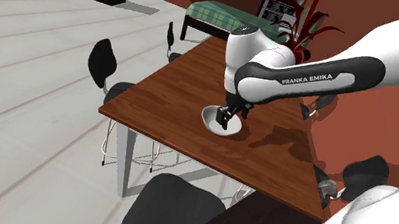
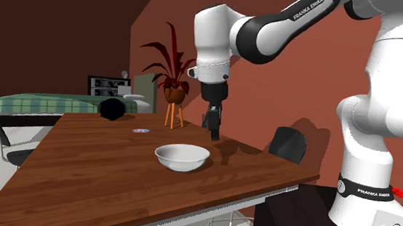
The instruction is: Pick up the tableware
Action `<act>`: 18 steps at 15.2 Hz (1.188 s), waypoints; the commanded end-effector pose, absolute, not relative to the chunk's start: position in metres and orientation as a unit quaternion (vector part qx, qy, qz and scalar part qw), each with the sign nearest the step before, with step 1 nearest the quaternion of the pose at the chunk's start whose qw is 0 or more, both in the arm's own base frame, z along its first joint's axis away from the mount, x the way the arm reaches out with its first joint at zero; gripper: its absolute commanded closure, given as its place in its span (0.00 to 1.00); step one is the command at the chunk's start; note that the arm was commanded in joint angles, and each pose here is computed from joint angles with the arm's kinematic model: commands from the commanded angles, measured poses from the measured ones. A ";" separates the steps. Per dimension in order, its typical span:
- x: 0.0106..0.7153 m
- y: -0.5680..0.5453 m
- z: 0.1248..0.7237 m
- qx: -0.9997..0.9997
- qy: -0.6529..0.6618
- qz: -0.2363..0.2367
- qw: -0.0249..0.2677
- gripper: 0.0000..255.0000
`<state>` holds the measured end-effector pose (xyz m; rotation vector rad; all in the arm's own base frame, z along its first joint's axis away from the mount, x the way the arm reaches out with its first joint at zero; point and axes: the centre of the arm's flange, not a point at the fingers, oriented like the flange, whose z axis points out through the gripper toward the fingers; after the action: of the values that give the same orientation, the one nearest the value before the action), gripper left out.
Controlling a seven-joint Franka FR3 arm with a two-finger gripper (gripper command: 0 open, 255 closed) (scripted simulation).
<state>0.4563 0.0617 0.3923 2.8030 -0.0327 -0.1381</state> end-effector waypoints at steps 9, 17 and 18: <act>0.549 0.084 0.298 0.965 0.027 -0.022 0.259 0.00; 0.555 0.085 0.256 0.964 0.029 -0.020 0.265 0.00; 0.555 0.085 0.253 0.964 0.029 -0.020 0.265 0.00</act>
<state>0.5556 0.0850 0.2565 2.6039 0.0793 -0.0552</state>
